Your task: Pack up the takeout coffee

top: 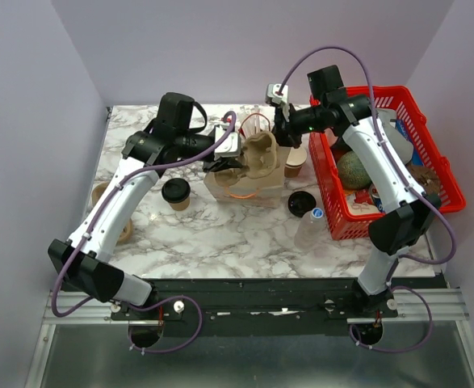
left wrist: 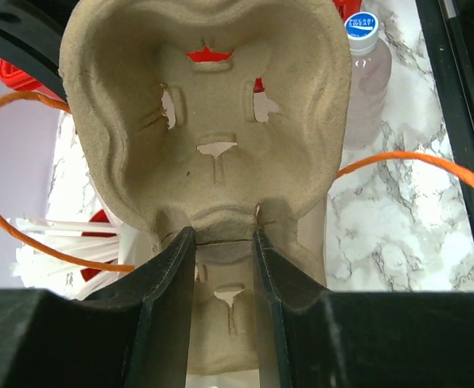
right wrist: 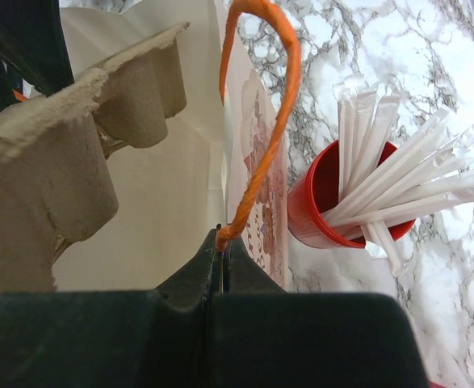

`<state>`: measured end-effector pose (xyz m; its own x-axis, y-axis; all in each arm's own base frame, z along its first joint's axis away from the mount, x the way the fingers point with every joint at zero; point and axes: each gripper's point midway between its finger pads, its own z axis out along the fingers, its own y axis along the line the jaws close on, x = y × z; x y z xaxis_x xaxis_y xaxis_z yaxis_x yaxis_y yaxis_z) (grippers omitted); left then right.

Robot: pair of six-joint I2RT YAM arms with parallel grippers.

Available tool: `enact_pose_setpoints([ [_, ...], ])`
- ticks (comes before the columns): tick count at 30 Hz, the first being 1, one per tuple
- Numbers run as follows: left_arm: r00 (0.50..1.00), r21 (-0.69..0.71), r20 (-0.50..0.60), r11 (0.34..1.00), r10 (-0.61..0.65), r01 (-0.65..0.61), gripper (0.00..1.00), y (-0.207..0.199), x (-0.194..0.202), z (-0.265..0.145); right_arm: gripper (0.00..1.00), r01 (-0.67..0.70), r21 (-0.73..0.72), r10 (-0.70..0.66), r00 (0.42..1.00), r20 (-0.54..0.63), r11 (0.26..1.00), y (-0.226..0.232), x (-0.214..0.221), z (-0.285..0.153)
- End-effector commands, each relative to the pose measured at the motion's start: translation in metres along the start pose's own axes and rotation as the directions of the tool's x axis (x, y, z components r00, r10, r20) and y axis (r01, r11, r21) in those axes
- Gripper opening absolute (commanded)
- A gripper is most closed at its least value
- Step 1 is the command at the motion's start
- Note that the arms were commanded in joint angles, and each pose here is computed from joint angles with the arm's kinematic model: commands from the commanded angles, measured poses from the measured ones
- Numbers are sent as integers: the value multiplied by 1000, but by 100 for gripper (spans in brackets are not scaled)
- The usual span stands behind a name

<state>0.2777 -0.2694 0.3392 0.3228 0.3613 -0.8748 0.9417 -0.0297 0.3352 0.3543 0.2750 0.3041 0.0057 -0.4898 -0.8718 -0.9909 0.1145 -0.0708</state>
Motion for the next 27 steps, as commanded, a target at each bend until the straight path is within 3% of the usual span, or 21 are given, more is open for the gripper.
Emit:
enact_pose_setpoints([
  [1, 986, 4, 90, 990, 138, -138, 0, 0, -17, 4, 0, 8, -29, -8, 1000, 7, 1000, 5, -8, -8],
  [15, 984, 58, -58, 984, 170, -166, 0, 3, 26, 35, 0, -9, -53, 10, 1000, 19, 999, 14, -9, -9],
  [27, 970, -26, -194, 988, 146, -154, 0, -3, 40, 19, 0, -6, -70, 7, 1000, 16, 997, 15, -5, -5],
])
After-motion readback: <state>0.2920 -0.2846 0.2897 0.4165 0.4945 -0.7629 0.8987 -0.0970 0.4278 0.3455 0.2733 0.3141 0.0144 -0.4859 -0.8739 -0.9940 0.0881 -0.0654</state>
